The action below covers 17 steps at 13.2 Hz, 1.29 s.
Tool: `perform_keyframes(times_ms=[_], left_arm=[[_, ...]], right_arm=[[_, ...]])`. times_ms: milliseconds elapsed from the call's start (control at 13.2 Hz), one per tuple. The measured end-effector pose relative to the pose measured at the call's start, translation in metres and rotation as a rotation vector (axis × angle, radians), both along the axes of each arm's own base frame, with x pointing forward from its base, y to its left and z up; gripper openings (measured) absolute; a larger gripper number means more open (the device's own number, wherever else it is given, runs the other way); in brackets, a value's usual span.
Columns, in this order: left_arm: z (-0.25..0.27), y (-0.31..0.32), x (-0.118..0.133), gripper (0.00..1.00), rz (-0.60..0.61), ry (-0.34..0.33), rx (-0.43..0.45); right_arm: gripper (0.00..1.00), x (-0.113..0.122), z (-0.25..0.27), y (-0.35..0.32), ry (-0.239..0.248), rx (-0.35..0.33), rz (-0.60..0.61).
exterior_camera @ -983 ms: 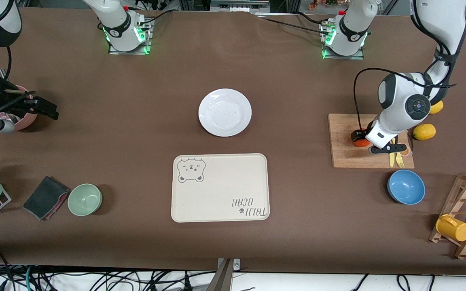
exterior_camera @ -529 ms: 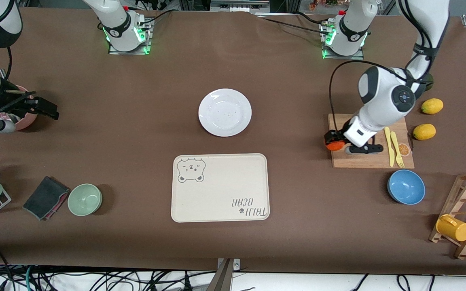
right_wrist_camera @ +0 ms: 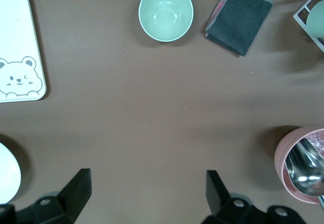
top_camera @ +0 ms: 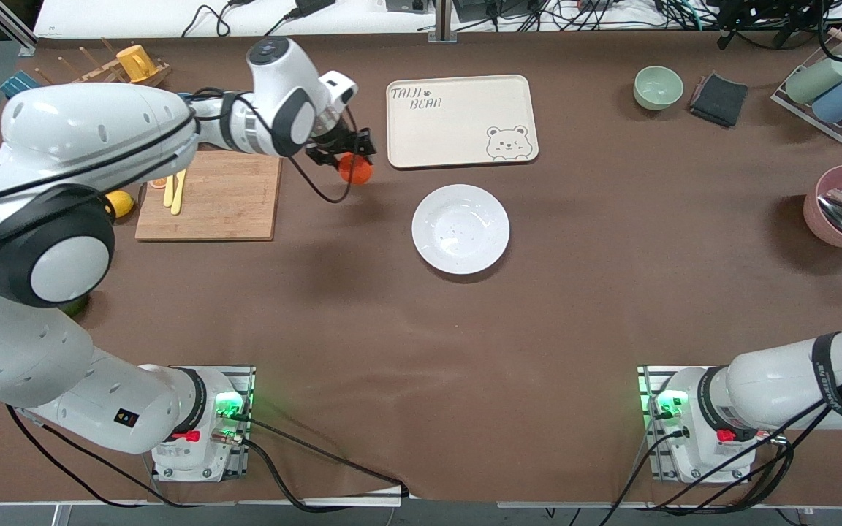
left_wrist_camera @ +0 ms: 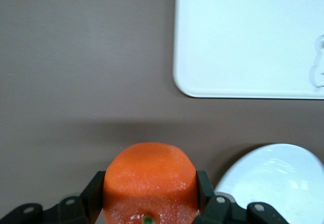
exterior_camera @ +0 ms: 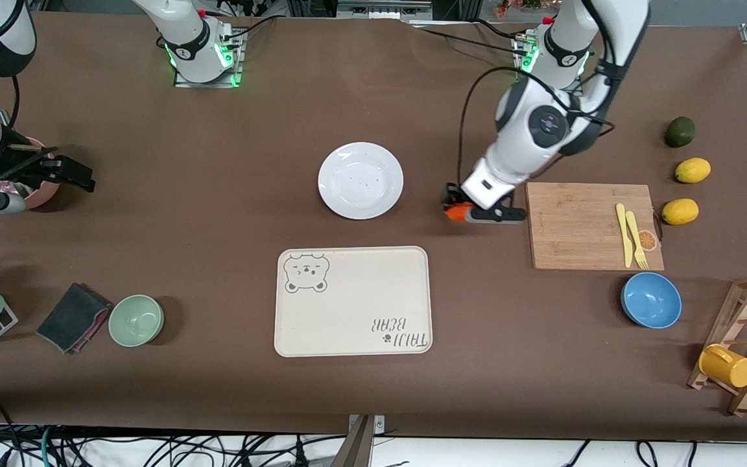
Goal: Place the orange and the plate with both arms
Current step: 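Carry the orange with the left gripper over the white plate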
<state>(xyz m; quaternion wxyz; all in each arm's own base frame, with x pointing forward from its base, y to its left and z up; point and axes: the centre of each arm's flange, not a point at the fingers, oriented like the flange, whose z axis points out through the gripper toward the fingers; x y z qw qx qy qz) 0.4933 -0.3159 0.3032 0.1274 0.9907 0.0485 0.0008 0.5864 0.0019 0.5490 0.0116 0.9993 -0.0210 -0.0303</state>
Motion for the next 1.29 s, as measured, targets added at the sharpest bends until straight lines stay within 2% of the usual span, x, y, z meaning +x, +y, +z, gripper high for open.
perform_keyframes(times_ms=[302,605,756,1058,1210,1285], left_arm=[[0.009,-0.103,-0.042,0.75,-0.001,0.024,-0.034],[-0.017,-0.185,-0.086,0.75,0.005,-0.037,0.081],[-0.039,-0.208,-0.101,0.75,0.023,-0.028,0.103],[-0.087,-0.217,-0.109,0.75,0.021,0.021,0.143],[-0.099,-0.219,-0.105,0.75,0.027,0.028,0.151],[-0.099,-0.216,-0.099,0.82,0.037,0.022,0.151]], right_arm=[[1.0,0.0,0.0,0.0,0.0,0.0,0.0],[1.0,0.0,0.0,0.0,0.001,0.0,0.0],[1.0,0.0,0.0,0.0,0.001,0.0,0.001],[1.0,0.0,0.0,0.0,0.001,0.0,0.001],[1.0,0.0,-0.003,0.0,0.006,0.0,0.004],[1.0,0.001,-0.006,0.0,0.011,0.001,0.012]])
